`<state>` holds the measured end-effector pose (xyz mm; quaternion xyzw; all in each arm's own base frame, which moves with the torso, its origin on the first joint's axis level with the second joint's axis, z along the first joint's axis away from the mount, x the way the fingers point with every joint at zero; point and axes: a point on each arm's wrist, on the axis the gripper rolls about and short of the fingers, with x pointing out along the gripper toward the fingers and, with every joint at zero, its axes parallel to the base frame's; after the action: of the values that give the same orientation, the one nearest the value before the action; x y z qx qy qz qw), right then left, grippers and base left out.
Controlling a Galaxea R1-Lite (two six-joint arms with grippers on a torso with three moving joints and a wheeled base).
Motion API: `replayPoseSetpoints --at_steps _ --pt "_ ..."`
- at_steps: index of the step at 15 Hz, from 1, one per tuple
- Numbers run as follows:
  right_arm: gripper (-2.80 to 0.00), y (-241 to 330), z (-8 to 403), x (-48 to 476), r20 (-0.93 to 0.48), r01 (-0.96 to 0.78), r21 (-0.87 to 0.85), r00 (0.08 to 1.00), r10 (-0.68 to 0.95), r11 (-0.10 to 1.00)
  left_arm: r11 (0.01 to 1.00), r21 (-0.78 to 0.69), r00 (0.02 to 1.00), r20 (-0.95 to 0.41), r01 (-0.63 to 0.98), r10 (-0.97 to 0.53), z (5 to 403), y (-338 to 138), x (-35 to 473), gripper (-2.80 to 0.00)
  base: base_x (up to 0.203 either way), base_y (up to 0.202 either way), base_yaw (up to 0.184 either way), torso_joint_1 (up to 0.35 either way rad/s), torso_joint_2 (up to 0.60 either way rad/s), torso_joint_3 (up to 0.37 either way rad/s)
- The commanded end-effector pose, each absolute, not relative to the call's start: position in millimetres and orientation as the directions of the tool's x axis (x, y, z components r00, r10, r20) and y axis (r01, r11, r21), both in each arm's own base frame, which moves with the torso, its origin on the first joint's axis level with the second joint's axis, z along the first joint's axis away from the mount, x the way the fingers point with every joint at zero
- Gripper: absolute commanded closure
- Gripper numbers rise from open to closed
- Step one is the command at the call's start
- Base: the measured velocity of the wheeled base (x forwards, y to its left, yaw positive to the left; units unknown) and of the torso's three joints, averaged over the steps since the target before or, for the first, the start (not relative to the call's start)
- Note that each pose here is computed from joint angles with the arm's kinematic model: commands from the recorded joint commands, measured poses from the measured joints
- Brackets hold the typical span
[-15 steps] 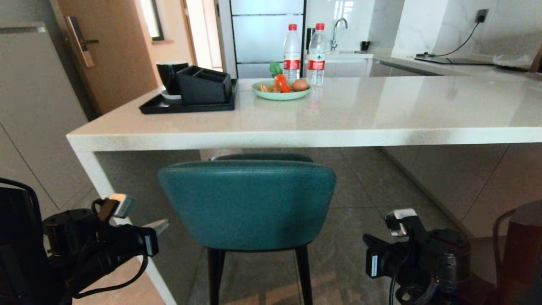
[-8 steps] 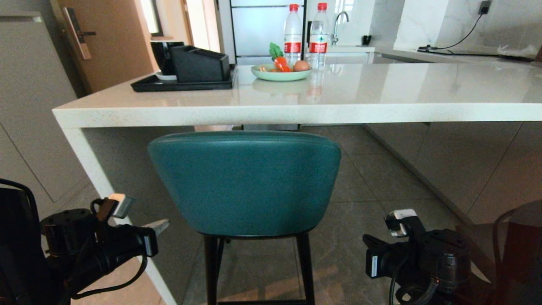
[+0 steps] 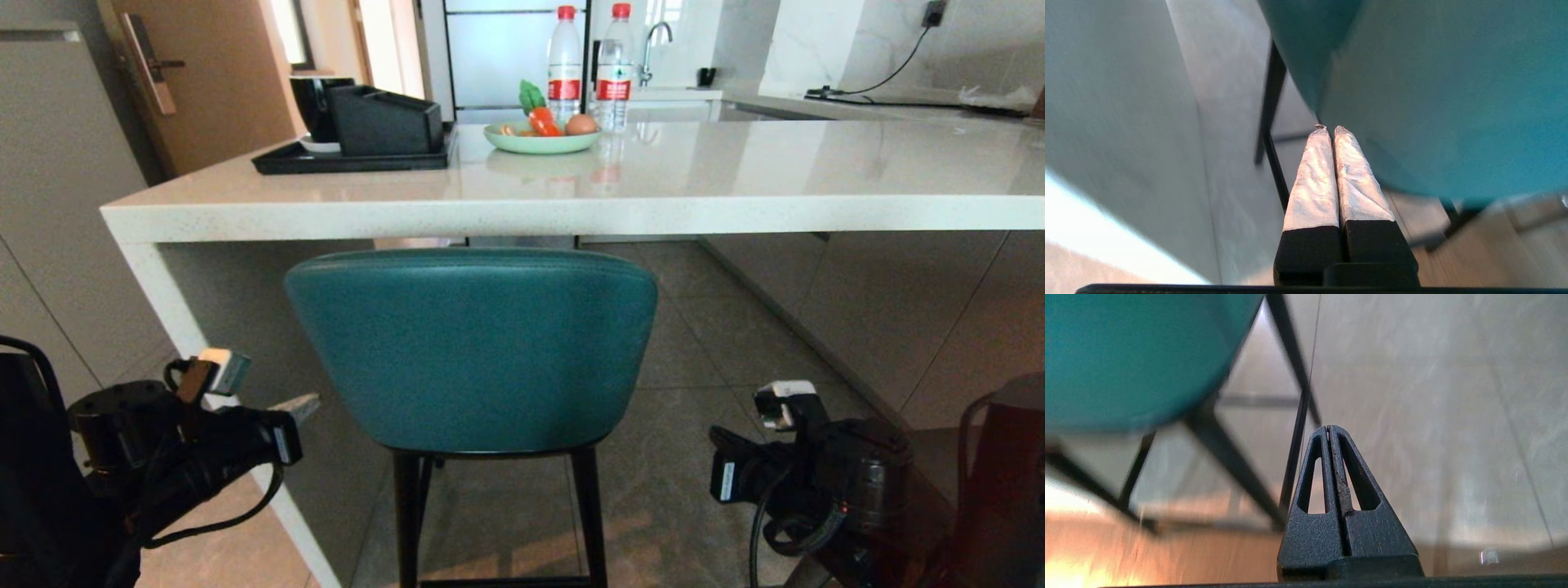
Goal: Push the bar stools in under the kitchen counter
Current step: Pull the blue chair out from under the dining table
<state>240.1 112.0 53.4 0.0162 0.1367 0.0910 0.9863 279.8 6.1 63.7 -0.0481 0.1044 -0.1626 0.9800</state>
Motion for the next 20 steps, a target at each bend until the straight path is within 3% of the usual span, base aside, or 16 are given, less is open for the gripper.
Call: replayPoseSetpoints --at_steps 1,8,20 --pt "0.0 111 62 257 -0.199 -0.152 0.056 0.967 0.16 0.987 0.944 -0.11 0.936 -0.138 0.311 -0.325 70 8 293 0.0 0.0 0.0 0.0 0.0 0.0 0.0" --pt "0.0 127 90 302 -0.008 -0.173 0.02 0.985 0.173 0.985 0.943 -0.089 0.945 -0.041 0.321 -0.325 87 10 327 0.0 0.0 0.0 0.0 0.0 0.0 0.0" --pt "0.0 158 102 345 0.067 -0.222 0.004 0.973 0.221 0.975 0.939 -0.102 0.944 -0.013 0.328 -0.331 100 7 337 0.0 0.0 0.0 0.0 0.0 0.0 0.0"
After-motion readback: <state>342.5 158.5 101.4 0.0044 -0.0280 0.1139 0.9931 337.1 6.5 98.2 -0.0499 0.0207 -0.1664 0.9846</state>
